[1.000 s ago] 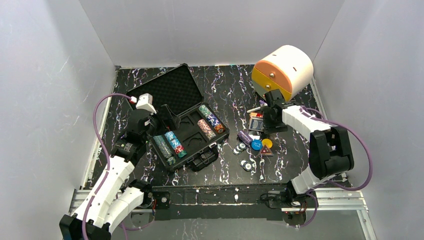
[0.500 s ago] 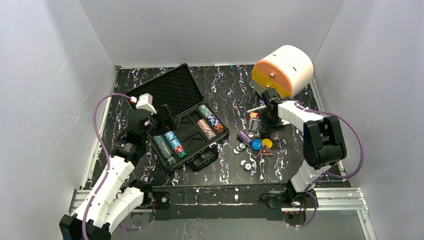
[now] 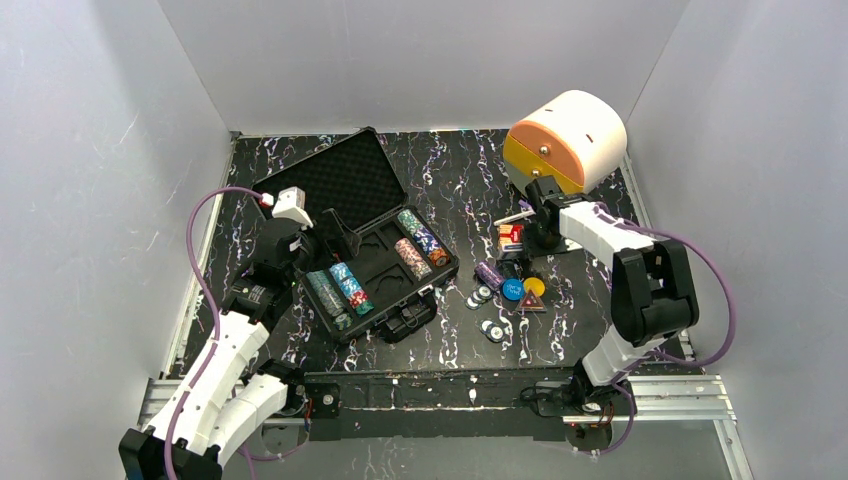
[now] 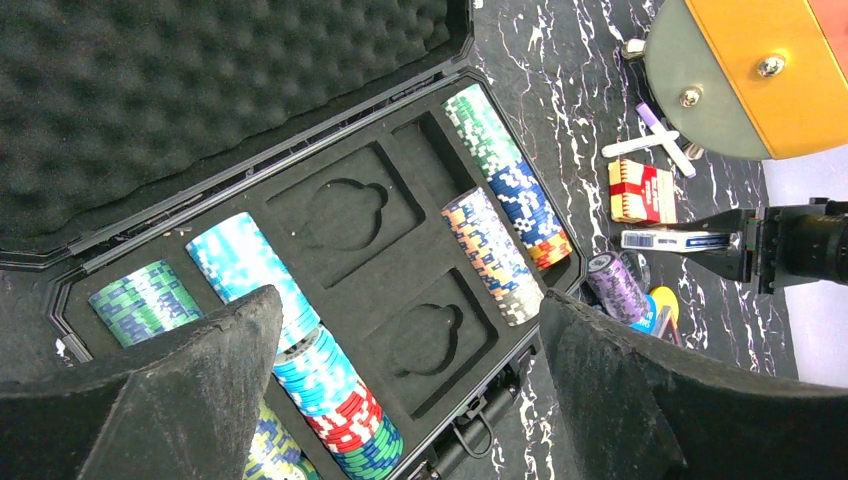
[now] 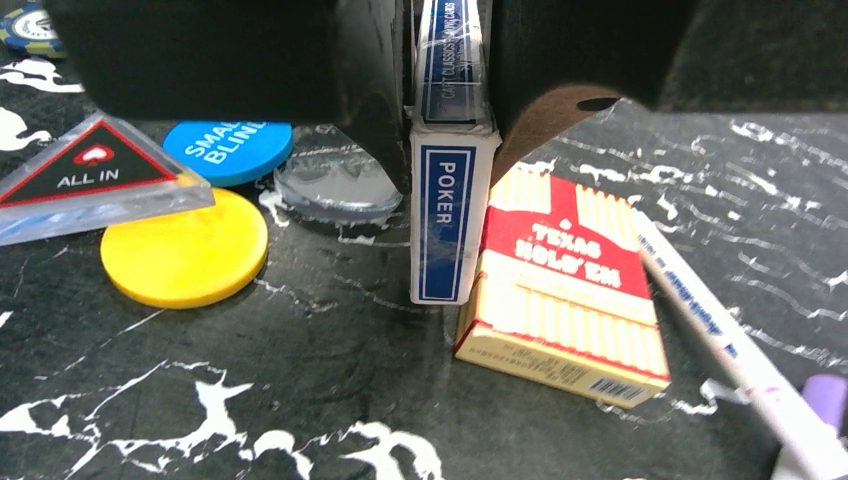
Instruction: Pack up texas hold em set
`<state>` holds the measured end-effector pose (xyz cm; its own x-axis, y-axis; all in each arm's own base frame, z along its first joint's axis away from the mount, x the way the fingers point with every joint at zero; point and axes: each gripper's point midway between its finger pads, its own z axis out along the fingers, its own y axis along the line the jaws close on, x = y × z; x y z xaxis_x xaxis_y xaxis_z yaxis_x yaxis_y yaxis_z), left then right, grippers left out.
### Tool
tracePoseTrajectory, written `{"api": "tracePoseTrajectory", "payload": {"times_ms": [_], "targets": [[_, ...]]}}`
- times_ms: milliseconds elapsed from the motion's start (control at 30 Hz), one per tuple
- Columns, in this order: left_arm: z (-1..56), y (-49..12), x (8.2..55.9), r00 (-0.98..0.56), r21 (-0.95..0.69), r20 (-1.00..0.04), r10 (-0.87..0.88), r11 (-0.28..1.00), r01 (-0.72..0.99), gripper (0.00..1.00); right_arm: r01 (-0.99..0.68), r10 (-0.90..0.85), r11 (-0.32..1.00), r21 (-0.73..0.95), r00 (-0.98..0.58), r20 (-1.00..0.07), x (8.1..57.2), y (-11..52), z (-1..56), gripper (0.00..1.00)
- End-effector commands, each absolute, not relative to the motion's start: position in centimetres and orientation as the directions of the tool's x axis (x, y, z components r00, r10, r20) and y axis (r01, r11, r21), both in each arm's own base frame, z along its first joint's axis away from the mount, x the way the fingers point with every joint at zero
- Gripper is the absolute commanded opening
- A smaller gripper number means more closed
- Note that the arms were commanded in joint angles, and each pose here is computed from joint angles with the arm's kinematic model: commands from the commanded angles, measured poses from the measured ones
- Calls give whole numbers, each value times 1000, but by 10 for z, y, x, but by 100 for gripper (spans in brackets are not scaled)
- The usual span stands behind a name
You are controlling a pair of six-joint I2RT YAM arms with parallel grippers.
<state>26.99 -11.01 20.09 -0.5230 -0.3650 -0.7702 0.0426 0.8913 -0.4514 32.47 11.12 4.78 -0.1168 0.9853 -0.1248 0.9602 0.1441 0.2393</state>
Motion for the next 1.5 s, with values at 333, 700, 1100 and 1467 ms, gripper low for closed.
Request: {"api": "tracePoseTrajectory", "payload": {"times_ms": [333,700,1100,1467], "targets": [[259,-105,265,-387,-558,-775,-499,829,49,98,645,941,272,714,-335,-56,340,147,168,30],[292,-196,268,-601,-814,-567,-563,498,301,98,-104,736,350,931,-584,-342,309,192,300,31],[326,-326,242,-799,-896,-441,-409,147,419,98,-418,535,183,890,-717,-447,252,227,345,26],[329,-359,219,-880,-910,-366,-303,-82,407,87,-476,514,120,871,-721,-465,235,227,363,28]]}}
